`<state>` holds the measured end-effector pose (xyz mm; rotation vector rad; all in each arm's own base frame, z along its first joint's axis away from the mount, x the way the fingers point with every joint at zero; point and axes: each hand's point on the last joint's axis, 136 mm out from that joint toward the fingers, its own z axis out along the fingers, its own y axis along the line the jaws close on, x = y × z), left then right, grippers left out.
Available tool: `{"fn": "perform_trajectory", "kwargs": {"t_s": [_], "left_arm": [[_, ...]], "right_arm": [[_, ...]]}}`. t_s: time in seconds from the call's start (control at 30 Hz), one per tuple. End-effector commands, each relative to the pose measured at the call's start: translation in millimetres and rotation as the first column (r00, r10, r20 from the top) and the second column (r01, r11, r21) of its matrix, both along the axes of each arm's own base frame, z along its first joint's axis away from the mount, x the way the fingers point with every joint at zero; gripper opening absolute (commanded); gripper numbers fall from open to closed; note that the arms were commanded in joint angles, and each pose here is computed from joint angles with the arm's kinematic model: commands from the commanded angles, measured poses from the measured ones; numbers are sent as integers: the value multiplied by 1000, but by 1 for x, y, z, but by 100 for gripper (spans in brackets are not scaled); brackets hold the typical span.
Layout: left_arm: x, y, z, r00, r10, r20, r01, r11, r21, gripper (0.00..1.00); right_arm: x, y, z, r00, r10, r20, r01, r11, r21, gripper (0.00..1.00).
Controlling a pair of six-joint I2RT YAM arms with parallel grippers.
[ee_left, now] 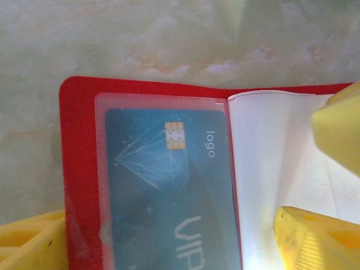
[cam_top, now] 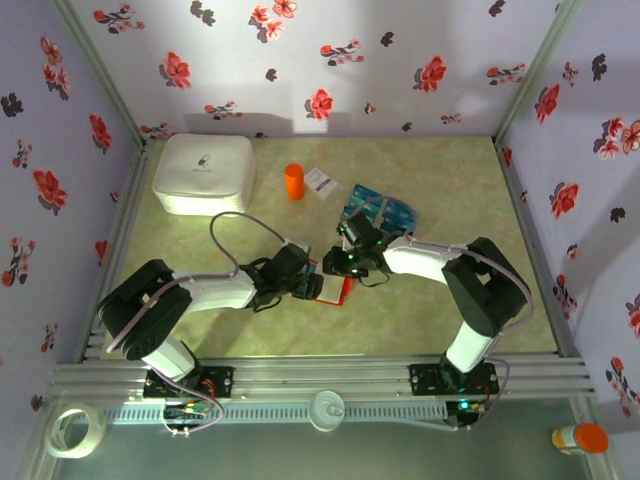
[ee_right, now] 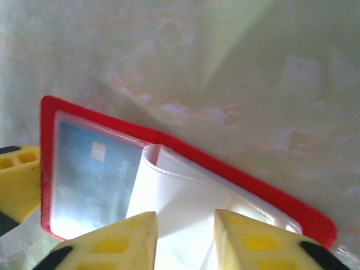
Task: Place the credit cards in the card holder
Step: Flip over the card slot on the card holder.
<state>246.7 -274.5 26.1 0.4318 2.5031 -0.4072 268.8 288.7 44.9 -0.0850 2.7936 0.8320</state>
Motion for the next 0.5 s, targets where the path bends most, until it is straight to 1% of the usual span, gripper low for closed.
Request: {"fn": "perform_trajectory", "kwargs": {"t_s": [0.0, 0.17, 0.47], "left_arm": [[-17, -3, -20, 996, -38, -76, 37, 999, -7, 83], [-17, -3, -18, 997, -40, -73, 39, 999, -13, 82], [-17, -4, -18, 997, -39, -72, 38, 999, -16, 79]], "right_arm": [[1, -9, 10, 1000, -23, 14, 23, 1000, -7, 37], [-1, -8, 3, 999, -39, -6, 39, 999, 7, 42], [-4, -3, -13, 997, -62, -53, 64, 997, 41, 46]]}}
